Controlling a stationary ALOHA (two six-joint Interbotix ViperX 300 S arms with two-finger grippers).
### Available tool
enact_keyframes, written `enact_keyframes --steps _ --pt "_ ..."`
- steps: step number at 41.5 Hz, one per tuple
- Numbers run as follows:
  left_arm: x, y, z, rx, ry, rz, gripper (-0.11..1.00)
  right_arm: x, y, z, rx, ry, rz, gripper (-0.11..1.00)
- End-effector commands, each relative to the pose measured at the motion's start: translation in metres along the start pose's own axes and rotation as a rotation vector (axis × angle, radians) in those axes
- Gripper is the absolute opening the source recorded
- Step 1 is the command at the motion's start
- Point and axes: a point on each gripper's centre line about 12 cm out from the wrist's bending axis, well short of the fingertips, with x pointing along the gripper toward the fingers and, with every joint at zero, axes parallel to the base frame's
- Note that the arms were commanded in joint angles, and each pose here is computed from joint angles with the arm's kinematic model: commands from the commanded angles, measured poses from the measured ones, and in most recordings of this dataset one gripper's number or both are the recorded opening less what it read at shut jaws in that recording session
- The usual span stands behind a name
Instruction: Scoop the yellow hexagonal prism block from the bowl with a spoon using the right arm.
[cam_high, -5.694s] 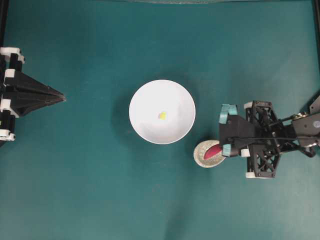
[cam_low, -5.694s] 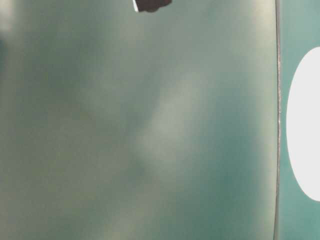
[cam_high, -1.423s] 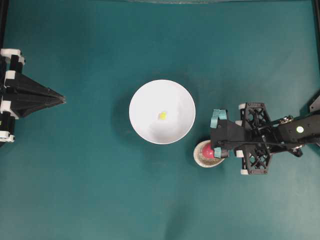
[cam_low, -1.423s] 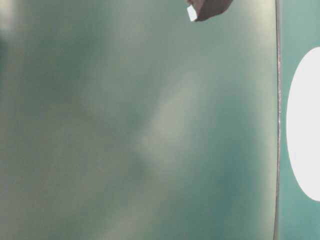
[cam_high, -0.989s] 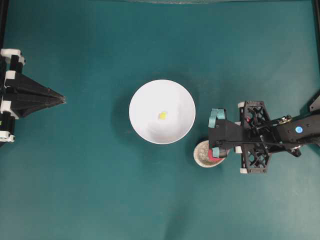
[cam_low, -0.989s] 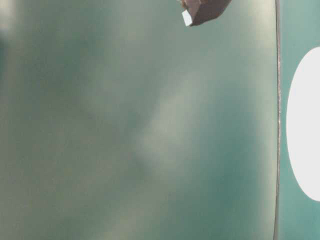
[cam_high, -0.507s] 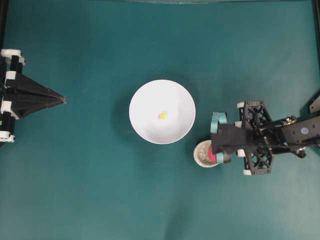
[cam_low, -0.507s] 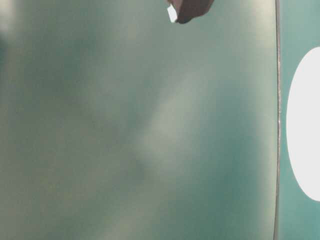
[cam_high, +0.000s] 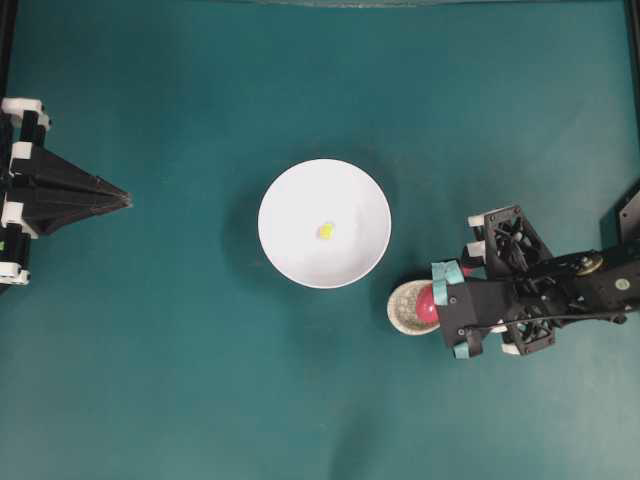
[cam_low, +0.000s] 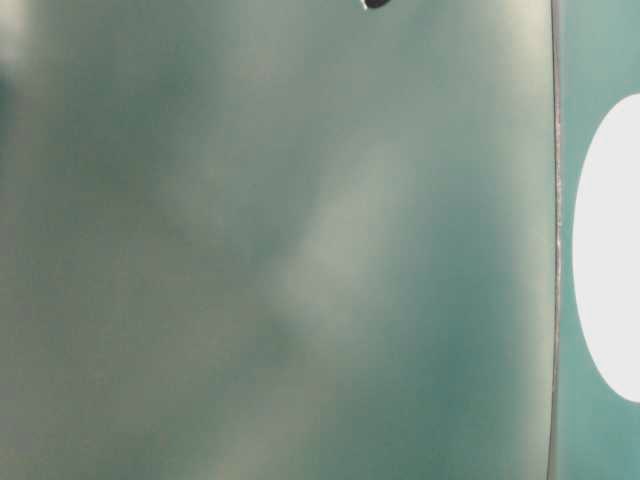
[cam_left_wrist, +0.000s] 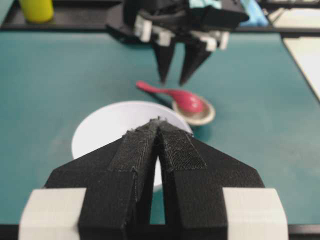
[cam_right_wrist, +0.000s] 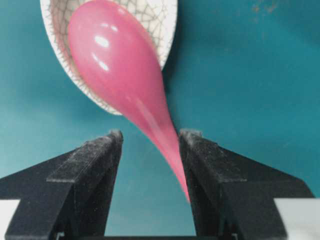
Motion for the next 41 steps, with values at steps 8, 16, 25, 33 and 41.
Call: enact_keyframes --steps 8,16,25,33,41 --pt "0.002 0.000 0.003 0.006 -0.006 -0.002 0.00 -0.002 -0.003 -0.006 -0.004 -0.027 -0.043 0.52" --pt "0.002 0.000 0.003 0.009 -0.006 -0.002 0.00 -0.002 -0.004 -0.004 -0.027 -0.061 -0.094 0.52" --pt "0.002 0.000 0.002 0.011 -0.005 -0.002 0.00 0.002 0.001 -0.006 -0.015 -0.069 -0.099 0.52" --pt "0.002 0.000 0.002 0.011 -0.003 -0.002 0.00 0.005 0.009 -0.002 -0.032 -0.091 -0.068 0.52" --pt "0.002 0.000 0.002 0.011 -0.005 -0.002 0.00 0.010 0.008 -0.004 -0.053 -0.071 -0.081 0.52"
